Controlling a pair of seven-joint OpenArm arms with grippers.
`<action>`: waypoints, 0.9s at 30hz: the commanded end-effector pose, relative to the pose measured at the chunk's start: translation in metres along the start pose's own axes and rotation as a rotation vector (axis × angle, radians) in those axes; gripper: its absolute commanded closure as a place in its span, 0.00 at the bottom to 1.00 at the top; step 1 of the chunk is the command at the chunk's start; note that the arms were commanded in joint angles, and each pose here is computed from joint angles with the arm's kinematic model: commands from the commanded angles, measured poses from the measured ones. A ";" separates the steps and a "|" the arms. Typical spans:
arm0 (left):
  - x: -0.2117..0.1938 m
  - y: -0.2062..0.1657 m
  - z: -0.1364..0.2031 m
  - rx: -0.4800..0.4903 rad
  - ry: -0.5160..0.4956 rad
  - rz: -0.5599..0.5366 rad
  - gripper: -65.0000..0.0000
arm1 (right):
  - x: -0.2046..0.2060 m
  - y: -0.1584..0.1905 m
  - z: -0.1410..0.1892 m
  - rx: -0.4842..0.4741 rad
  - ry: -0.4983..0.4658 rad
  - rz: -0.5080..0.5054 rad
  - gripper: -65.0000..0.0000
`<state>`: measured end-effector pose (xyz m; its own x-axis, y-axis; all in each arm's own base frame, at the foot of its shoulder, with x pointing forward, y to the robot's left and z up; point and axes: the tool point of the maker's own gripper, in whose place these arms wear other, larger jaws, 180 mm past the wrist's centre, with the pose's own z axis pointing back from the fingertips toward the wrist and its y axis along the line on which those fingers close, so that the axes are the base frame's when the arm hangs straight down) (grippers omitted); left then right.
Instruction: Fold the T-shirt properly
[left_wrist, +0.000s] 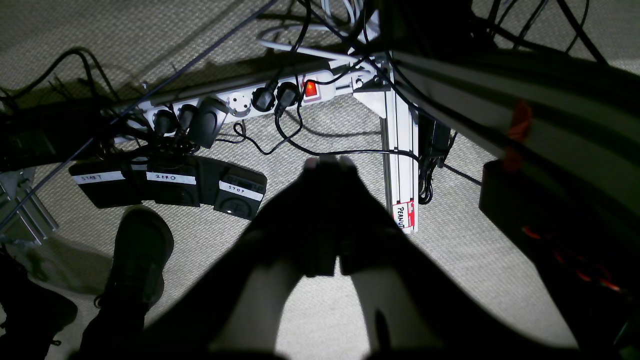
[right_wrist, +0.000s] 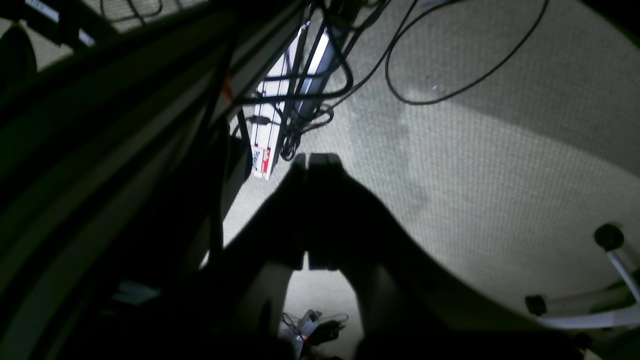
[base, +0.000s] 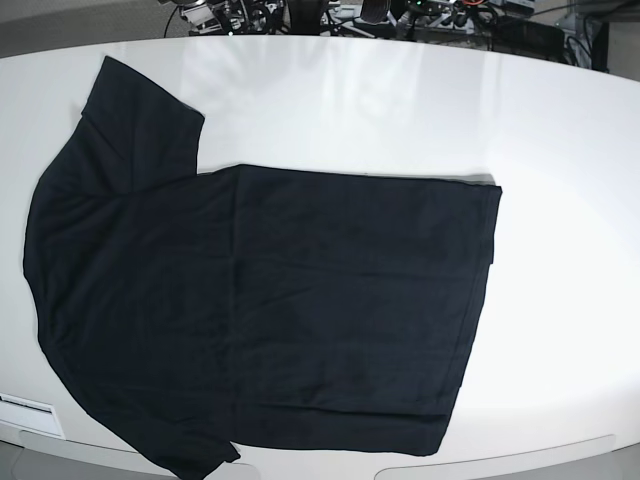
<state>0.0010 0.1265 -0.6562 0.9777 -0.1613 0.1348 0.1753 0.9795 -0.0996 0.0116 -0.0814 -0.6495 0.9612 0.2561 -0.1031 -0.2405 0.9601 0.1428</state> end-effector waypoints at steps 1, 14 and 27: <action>0.002 -0.001 0.000 -0.002 -0.011 -0.011 1.00 | 0.005 0.002 0.001 0.005 -0.011 -0.003 1.00; 0.002 -0.001 0.000 -0.002 -0.011 -0.010 1.00 | 0.006 0.002 0.001 0.007 -0.019 -0.001 1.00; -0.045 0.002 0.016 -0.014 0.121 -0.069 1.00 | -0.077 0.001 -0.005 0.036 0.120 0.110 1.00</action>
<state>-0.0400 0.1353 -0.6477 0.9702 -0.2404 0.0309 0.2424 0.9638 -0.1109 -0.0697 -0.0975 -0.6456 0.9022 0.3741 -0.2146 -0.3348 0.9212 0.1982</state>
